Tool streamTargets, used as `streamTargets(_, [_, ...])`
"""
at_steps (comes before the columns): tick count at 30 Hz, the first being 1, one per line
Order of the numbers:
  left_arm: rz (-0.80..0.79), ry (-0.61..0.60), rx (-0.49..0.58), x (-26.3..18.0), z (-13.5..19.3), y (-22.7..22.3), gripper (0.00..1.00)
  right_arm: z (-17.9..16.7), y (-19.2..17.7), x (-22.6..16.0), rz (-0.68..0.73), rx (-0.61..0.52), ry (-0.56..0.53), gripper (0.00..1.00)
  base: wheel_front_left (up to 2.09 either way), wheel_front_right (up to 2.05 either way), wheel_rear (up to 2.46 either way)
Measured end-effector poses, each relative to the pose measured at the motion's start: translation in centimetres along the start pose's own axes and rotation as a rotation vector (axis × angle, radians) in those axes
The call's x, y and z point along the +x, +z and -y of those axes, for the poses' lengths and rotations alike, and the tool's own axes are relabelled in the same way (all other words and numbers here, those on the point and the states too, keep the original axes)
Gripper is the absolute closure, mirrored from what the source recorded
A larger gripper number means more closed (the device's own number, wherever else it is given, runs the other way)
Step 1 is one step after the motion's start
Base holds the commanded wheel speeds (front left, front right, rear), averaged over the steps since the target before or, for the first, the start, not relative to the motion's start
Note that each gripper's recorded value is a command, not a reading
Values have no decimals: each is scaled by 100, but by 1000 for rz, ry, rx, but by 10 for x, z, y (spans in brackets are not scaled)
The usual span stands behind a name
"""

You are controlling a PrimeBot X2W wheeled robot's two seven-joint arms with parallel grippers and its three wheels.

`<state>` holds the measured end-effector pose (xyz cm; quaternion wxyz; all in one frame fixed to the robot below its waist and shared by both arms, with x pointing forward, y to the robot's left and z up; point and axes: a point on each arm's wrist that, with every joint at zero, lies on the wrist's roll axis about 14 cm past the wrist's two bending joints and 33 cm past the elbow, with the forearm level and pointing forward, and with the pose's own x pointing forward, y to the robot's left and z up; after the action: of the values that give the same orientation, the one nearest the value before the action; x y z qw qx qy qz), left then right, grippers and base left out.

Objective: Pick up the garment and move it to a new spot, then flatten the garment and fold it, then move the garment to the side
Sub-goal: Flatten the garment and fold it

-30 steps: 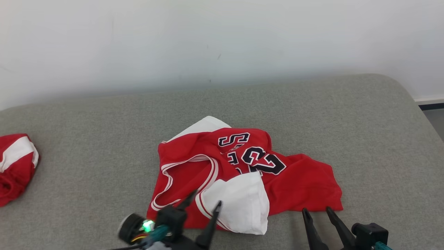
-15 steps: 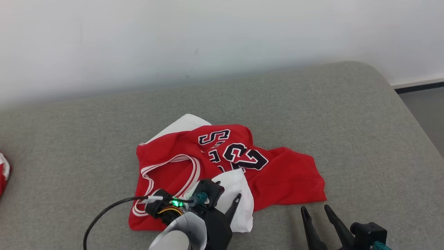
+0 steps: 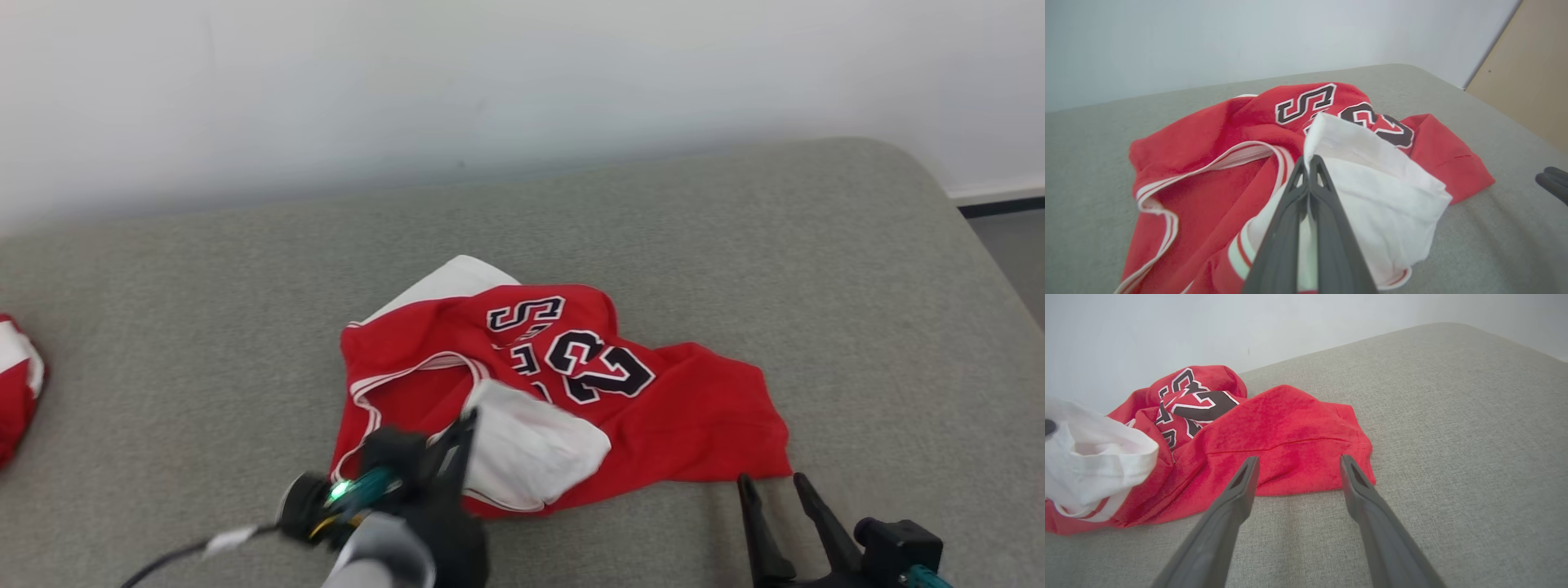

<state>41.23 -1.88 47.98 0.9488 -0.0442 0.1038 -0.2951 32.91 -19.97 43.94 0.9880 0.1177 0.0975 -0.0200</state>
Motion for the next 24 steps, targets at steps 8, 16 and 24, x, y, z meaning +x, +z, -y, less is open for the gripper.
streamTargets(8, [-32, 250, -186, -79, -44, -50, 89, -4, 10, 12, 13, -35, 25, 0, 0, 0, 0])
streamTargets(16, [-282, 189, -275, -125, -12, -110, 0, -21, 13, 28, 0, -59, 85, 0, 0, 0, 0])
streamTargets(24, [-223, 336, -250, -145, -59, -82, 0, -32, 17, 33, 5, -67, 119, 0, 0, 0, 0])
